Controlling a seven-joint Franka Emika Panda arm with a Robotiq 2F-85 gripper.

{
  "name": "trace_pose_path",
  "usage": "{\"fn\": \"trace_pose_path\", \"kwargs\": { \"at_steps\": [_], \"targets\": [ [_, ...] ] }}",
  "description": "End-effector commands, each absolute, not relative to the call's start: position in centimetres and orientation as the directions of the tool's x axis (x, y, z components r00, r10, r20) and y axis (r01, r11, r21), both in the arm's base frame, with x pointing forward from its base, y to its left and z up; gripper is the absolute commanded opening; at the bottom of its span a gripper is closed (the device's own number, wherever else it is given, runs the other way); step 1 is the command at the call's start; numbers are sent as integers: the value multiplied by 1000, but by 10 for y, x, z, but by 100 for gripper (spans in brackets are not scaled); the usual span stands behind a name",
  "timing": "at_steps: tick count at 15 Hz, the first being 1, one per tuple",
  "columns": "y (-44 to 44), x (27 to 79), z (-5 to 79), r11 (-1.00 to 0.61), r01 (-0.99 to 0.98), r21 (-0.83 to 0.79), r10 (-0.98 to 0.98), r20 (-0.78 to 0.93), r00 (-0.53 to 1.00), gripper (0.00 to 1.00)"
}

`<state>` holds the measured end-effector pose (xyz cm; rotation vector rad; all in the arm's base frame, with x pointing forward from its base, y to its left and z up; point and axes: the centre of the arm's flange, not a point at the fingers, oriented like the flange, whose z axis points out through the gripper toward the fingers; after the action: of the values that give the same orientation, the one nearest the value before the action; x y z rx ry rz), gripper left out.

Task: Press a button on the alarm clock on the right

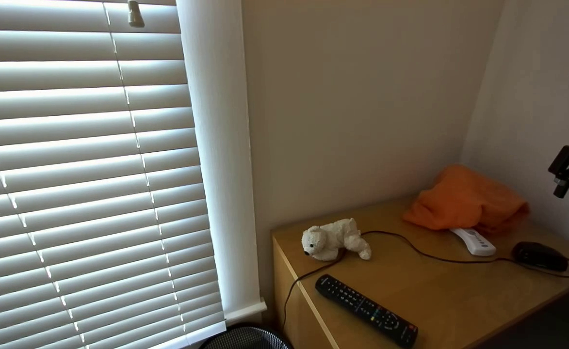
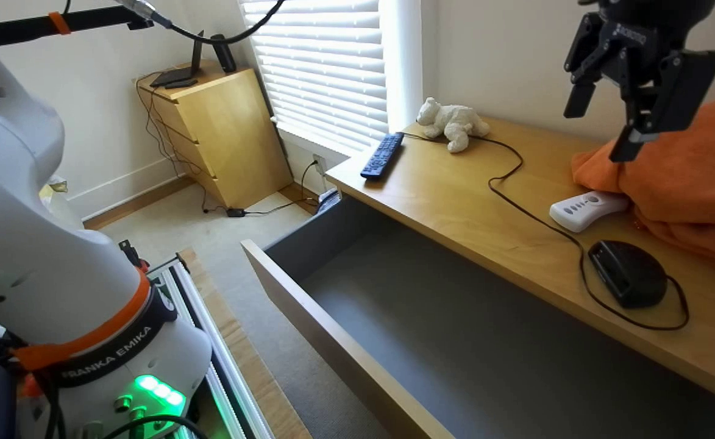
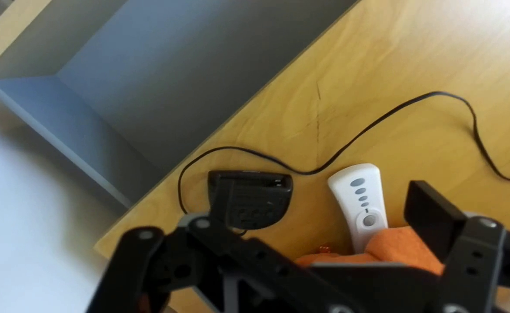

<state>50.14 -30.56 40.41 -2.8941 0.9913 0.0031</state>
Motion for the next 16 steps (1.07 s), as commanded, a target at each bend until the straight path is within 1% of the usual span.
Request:
{"fn": "trace_pose_path", "kwargs": {
  "at_steps": [1, 4, 5, 14, 16],
  "targets": [
    [-339, 523, 380, -782, -618, -84, -621, 15, 784, 100],
    [-351, 537, 364, -780, -623, -61, -625, 28, 780, 100],
    [-337, 521, 374, -780, -623, -56, -625, 18, 780, 100],
    [-338, 526, 373, -782, -621, -53, -622, 22, 783, 100],
    [-343, 539, 362, -774, -632, -48, -633, 37, 773, 100]
  ]
}}
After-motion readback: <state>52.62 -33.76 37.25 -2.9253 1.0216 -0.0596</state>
